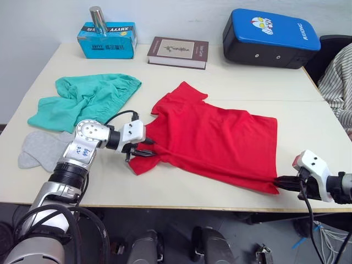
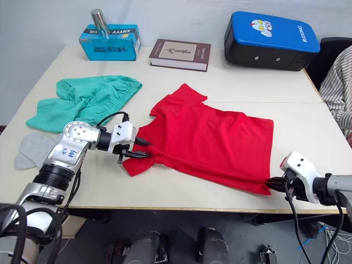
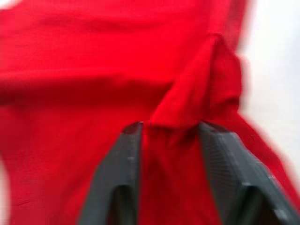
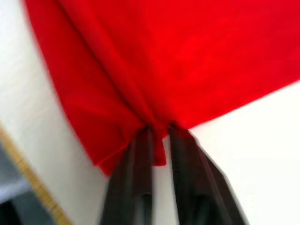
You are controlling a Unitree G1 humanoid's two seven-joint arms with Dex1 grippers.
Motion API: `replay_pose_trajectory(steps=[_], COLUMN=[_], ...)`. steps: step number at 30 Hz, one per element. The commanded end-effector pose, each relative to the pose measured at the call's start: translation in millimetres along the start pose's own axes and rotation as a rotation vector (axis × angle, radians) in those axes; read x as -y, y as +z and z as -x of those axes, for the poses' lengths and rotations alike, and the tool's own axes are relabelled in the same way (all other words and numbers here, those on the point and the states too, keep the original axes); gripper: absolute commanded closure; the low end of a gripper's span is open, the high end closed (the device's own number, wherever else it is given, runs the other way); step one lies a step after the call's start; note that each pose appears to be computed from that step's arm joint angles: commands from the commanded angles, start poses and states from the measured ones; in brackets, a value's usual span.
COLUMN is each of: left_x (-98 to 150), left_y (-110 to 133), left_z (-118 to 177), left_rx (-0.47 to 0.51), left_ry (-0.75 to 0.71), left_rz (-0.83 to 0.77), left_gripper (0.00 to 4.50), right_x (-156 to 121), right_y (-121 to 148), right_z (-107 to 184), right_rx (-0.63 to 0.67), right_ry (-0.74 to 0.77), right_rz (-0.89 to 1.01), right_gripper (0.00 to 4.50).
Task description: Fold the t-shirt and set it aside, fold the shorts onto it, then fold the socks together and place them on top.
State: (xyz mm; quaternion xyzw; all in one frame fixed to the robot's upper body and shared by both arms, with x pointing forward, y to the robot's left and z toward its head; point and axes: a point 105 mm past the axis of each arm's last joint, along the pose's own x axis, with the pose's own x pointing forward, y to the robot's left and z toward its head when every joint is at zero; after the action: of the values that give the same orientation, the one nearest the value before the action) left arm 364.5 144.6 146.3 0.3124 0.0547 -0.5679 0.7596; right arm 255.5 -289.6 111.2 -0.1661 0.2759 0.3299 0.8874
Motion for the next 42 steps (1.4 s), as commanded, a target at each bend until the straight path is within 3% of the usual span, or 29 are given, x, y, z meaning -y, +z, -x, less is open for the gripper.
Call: replay_pose_trajectory(steps=[1,2,4,7,12,16,17,20,24,29,33,42], left_x=[-27.7,-36.5,-29.1,6.3,63.9,96.1,97.5,83.7,66.8,48.6,26.5,10.5], left_y=[19.6,29.3,44.7,45.9,28.5,3.2,-1.5,-14.0,-22.3,-30.0,-28.7,-32.3], left_z=[20.9,31.6,45.5,49.8,56.0,43.8,41.6,39.2,34.4,30.4,22.0,11.4], left_rx=[0.102,0.156,0.242,0.234,0.196,0.098,0.087,0.071,0.026,-0.005,0.033,0.032], left_ry=[0.226,0.312,0.311,0.167,0.052,0.049,0.075,0.233,0.318,0.344,0.393,0.397], left_rz=[-0.080,-0.083,-0.052,-0.039,0.113,0.140,0.150,0.204,0.195,0.183,0.211,0.194], left_gripper=[1.29,1.00,0.98,1.59,3.13,4.42,4.47,4.47,4.47,4.47,4.47,4.47], right_x=[12.0,12.7,6.2,-12.2,-68.7,-80.6,-81.4,-79.0,-61.6,-41.4,-25.6,8.9], right_y=[23.2,30.5,43.8,51.7,58.1,51.0,46.2,33.2,21.9,3.8,-7.1,-29.6], right_z=[20.9,28.6,39.7,41.8,9.8,-16.0,-19.9,-30.7,-38.0,-44.1,-46.0,-31.2], right_rx=[0.114,0.160,0.246,0.284,0.293,0.350,0.346,0.341,0.337,0.277,0.221,0.127], right_ry=[-0.116,-0.138,-0.130,-0.063,0.144,0.135,0.134,0.111,0.027,-0.057,-0.141,-0.330], right_rz=[0.055,0.056,0.033,0.054,0.182,0.286,0.293,0.309,0.290,0.271,0.256,0.194], right_gripper=[2.48,2.13,1.46,1.53,3.08,4.48,4.50,4.50,4.50,4.50,4.50,4.50])
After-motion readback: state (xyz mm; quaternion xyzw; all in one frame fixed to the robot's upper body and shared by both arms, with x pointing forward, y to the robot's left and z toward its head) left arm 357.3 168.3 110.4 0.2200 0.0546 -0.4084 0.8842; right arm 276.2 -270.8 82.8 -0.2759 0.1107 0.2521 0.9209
